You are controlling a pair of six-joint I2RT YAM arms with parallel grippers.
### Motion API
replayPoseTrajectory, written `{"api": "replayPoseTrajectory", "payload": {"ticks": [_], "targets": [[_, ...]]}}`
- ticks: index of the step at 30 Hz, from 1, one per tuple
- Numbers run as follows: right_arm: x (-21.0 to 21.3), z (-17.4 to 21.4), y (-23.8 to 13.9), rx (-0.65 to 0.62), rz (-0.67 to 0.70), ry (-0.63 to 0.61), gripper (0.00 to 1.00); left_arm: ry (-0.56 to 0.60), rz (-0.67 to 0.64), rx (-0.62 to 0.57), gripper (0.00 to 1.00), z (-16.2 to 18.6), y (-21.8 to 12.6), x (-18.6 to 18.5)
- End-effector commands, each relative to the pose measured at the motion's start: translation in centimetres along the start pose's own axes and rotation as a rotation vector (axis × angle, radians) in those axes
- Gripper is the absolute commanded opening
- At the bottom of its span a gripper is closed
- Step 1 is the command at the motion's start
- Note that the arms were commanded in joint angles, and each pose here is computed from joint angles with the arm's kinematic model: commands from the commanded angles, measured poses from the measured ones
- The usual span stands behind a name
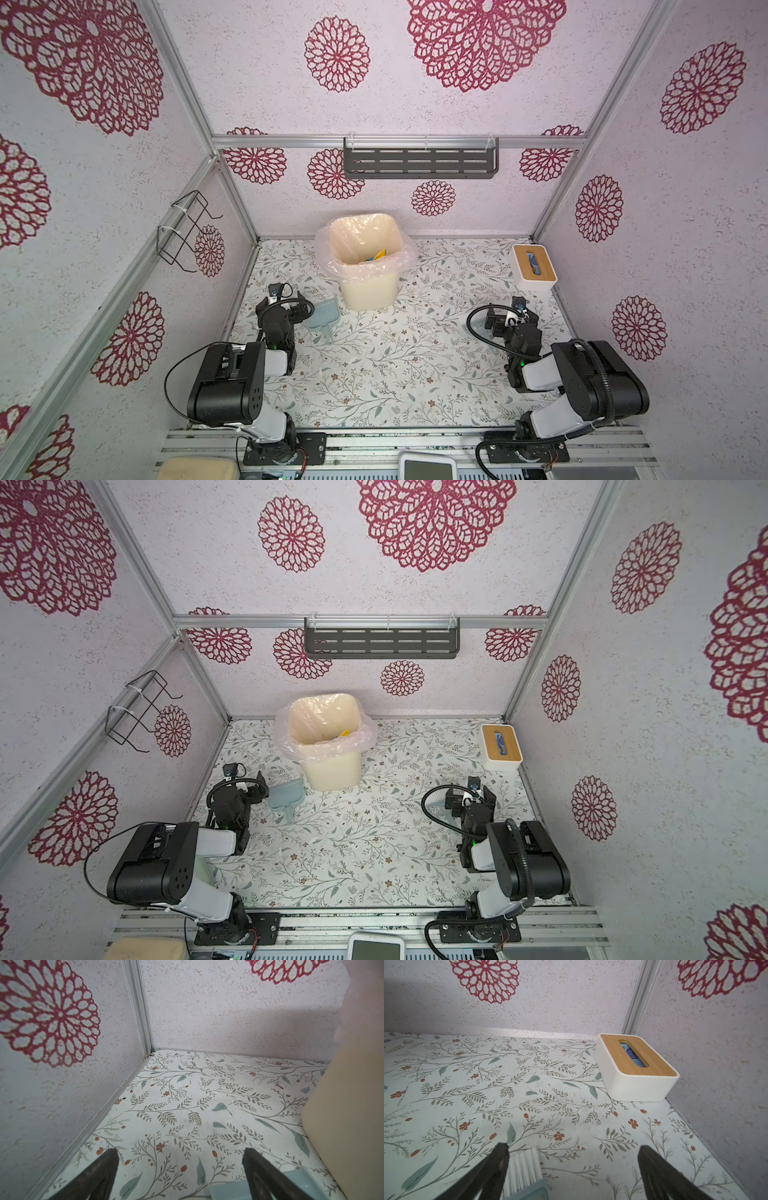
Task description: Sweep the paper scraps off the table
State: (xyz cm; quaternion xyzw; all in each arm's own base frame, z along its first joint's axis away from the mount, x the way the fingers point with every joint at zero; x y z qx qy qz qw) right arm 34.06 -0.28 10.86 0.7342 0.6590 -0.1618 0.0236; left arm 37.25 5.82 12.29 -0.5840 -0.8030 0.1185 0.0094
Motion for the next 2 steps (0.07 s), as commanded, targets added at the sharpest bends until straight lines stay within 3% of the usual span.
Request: {"api": "replayPoseTrajectory", "payload": {"ticks": [1, 2], "targets": [[-0.63, -1.28, 0.34, -0.040, 0.037, 0.013, 0.99, -0.009, 0.019, -0.030, 0.97, -0.69, -0.02, -0.36], [-0.62, -1.24, 0.30, -0.041, 0.036, 0.013, 0.99, -0.009, 0.019, -0.030, 0.97, -0.69, -0.03, -0.38]]}}
Point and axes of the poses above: each gripper's point midway between its finger pads, its own y axis out along the fingers, its own x axis along the line the jaws close on, z = x × y, the point moved 2 cm from there along -y, back along the fingers, and after that the axes turned 11 degrees about -y, right-handed, at the moved point
